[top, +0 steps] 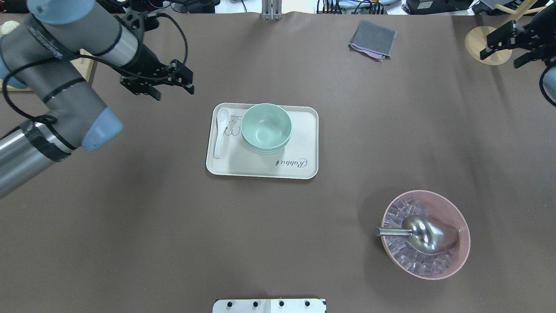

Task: Stack green bowls together

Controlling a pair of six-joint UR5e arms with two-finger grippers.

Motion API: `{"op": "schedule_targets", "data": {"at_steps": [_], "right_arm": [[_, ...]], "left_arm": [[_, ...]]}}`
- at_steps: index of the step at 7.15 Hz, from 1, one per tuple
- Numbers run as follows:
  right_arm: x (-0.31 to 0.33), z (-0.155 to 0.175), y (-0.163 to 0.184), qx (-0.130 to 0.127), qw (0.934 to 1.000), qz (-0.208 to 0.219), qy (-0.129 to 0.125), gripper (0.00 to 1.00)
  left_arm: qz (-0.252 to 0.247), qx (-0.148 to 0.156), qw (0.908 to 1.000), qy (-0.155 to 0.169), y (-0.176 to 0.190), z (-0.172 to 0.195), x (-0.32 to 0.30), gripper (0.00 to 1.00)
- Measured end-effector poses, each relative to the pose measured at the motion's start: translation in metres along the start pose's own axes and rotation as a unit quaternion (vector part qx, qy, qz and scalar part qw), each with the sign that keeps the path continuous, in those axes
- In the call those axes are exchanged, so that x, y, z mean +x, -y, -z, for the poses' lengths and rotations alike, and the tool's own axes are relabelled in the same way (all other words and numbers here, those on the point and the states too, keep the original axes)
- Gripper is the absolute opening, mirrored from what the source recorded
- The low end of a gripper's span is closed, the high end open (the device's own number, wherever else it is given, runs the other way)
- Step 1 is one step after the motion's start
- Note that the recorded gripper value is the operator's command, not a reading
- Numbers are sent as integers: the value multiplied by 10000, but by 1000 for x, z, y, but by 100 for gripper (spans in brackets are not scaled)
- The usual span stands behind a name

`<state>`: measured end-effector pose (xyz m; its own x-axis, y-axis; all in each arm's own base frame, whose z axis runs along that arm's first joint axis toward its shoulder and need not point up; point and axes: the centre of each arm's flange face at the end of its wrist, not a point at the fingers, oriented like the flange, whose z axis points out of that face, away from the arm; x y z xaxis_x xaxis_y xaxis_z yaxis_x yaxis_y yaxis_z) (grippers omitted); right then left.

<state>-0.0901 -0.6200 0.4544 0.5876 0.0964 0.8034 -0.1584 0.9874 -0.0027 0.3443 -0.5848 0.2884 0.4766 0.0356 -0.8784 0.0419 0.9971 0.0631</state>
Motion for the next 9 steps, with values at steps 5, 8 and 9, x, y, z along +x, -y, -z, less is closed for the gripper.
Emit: {"op": "schedule_targets", "data": {"at_steps": [5,8,9], "right_arm": [[102,44,6,-224,9947,800,-600,100],[135,35,-9,-399,9913,1069,-648,100],[139,33,-11,-412,9910,1099,-650,100]], "left_arm": [[-1653,-324,9777,1253,-21,134,-228,99],[-1903,-456,9687,1526,-43,184,-375,99],[-1906,-521,9680,1548,-56,191,-412,99]]}}
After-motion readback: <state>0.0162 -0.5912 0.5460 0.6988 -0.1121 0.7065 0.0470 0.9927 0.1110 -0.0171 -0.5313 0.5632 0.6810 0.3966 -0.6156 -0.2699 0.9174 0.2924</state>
